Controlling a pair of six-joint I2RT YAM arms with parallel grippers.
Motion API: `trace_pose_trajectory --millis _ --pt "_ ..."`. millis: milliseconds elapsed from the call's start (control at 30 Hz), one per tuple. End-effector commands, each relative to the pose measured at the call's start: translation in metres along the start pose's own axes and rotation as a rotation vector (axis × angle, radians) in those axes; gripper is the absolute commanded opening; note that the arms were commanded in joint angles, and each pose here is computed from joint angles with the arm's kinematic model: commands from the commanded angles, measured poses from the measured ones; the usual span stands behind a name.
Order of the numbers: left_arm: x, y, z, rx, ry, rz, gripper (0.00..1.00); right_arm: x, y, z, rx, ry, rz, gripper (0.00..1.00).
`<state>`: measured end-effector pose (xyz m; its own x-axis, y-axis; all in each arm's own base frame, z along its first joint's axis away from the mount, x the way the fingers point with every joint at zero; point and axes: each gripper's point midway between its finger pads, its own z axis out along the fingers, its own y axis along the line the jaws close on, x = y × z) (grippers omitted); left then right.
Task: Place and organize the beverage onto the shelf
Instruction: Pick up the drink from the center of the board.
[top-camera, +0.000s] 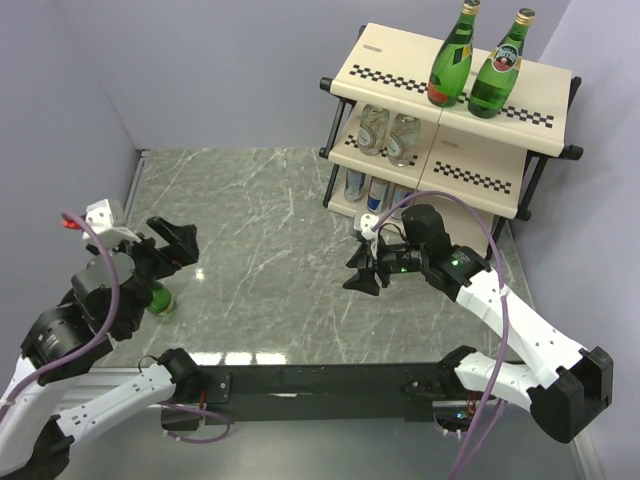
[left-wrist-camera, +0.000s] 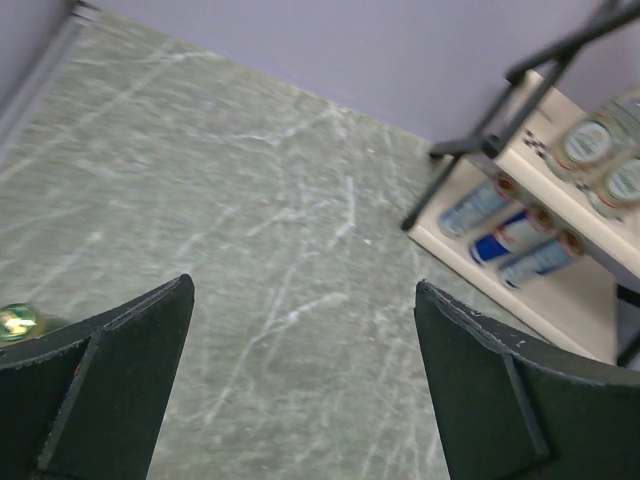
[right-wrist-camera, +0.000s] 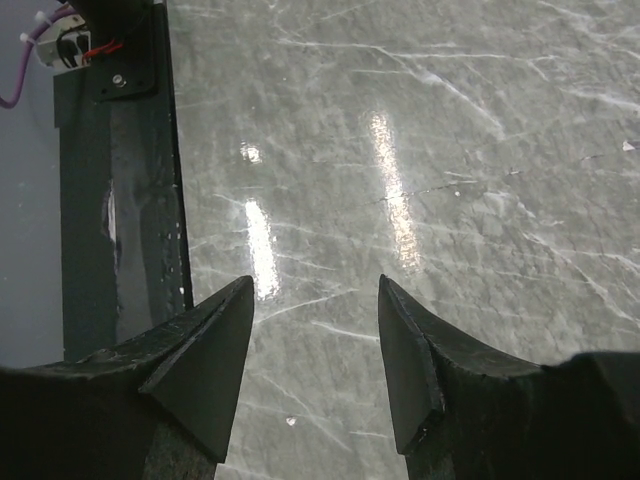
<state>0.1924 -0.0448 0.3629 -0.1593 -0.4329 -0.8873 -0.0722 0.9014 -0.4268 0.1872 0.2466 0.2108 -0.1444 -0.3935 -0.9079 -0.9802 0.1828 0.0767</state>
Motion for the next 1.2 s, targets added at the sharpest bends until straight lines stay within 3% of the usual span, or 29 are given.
trace_pose_trajectory --millis 0,167,667,800,900,1033,1167 --pt "-0.012 0.031 -0.007 -0.15 -0.024 0.049 0.97 -0.014 -0.002 -0.004 0.026 -0.032 -0.058 0.6" --pt "0.008 0.045 0.002 -0.294 0.016 0.047 0.98 -0.018 0.0 -0.009 0.041 -0.046 -0.077 0.6" --pt "0.066 0.084 0.002 -0.494 0.087 -0.053 0.96 -0.019 0.007 -0.008 0.007 -0.045 -0.068 0.6" --pt "0.078 0.073 0.02 -0.48 0.09 -0.095 0.96 -0.021 0.008 -0.01 0.012 -0.052 -0.077 0.6" --pt "0.094 0.09 0.039 -0.569 0.125 -0.064 0.97 -0.024 0.01 -0.012 0.014 -0.061 -0.086 0.61" --pt "0.08 0.122 0.047 -0.753 0.06 -0.116 0.96 -0.023 0.01 -0.014 0.022 -0.062 -0.086 0.61" --pt "0.067 0.128 0.039 -0.782 0.001 -0.127 0.96 -0.024 0.009 -0.013 0.023 -0.058 -0.088 0.61"
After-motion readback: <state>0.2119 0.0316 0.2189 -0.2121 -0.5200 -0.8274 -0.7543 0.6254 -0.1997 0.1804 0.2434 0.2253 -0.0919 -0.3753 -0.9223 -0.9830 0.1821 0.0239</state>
